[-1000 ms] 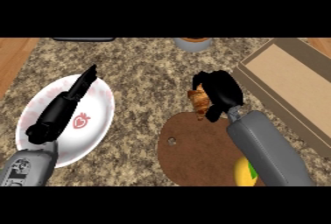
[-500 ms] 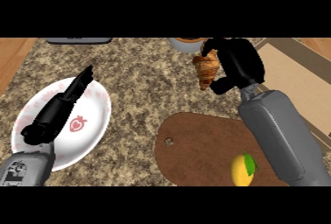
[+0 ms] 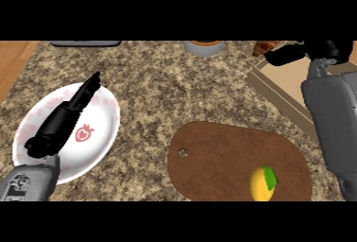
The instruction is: Pick the croissant from the cutting board and place it in the cardboard box
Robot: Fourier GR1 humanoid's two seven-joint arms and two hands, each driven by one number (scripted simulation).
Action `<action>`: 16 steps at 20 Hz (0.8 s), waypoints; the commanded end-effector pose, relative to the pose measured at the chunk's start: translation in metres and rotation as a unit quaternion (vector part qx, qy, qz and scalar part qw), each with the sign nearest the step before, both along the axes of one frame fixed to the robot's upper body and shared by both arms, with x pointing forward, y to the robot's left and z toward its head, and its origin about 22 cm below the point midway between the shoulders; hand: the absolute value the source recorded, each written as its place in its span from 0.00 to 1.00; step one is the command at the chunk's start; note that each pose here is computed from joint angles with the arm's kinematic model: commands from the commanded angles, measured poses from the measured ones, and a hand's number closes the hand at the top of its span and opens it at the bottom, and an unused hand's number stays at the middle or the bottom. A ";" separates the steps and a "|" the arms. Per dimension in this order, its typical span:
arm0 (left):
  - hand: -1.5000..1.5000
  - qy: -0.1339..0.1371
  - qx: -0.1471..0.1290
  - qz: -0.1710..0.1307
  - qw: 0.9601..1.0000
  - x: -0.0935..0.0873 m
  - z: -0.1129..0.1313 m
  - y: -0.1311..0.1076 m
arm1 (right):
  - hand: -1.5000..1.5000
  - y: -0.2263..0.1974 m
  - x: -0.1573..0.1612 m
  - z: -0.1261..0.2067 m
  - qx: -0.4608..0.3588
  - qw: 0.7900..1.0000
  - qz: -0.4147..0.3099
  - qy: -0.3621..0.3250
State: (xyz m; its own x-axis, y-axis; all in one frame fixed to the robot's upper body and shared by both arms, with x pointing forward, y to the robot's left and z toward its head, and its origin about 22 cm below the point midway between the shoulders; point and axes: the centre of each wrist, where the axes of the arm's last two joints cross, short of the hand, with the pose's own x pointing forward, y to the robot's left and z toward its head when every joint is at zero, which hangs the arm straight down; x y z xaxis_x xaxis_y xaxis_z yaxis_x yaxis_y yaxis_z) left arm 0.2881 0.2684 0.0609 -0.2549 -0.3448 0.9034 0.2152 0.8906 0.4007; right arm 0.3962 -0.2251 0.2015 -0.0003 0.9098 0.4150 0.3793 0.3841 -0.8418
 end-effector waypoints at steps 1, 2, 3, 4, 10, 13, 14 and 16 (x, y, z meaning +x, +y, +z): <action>0.50 0.007 -0.002 -0.009 1.000 0.006 0.006 0.000 | 1.00 -0.049 0.020 0.014 0.027 0.998 -0.050 -0.008; 0.50 -0.009 0.002 -0.014 1.000 0.006 0.008 0.003 | 1.00 -0.063 0.016 0.004 0.028 0.998 -0.064 -0.001; 0.50 -0.001 -0.001 -0.007 1.000 0.008 0.016 -0.006 | 1.00 -0.062 0.013 -0.006 0.029 0.998 -0.061 0.001; 0.50 0.000 -0.001 -0.007 1.000 0.006 0.015 0.005 | 1.00 -0.083 0.026 0.005 0.018 0.997 -0.072 -0.002; 0.50 0.001 -0.003 -0.009 1.000 0.008 0.013 -0.015 | 1.00 -0.144 0.023 -0.006 -0.038 0.986 -0.081 0.143; 0.50 -0.004 0.000 -0.019 1.000 0.003 0.020 -0.005 | 1.00 -0.160 0.025 -0.019 -0.023 0.971 -0.081 0.225; 0.50 -0.012 0.004 -0.014 1.000 0.012 0.011 -0.012 | 1.00 -0.177 0.021 -0.006 -0.029 0.970 -0.076 0.228; 0.50 0.002 -0.003 -0.008 1.000 0.009 0.001 -0.012 | 1.00 -0.184 0.021 -0.015 -0.028 0.967 -0.065 0.243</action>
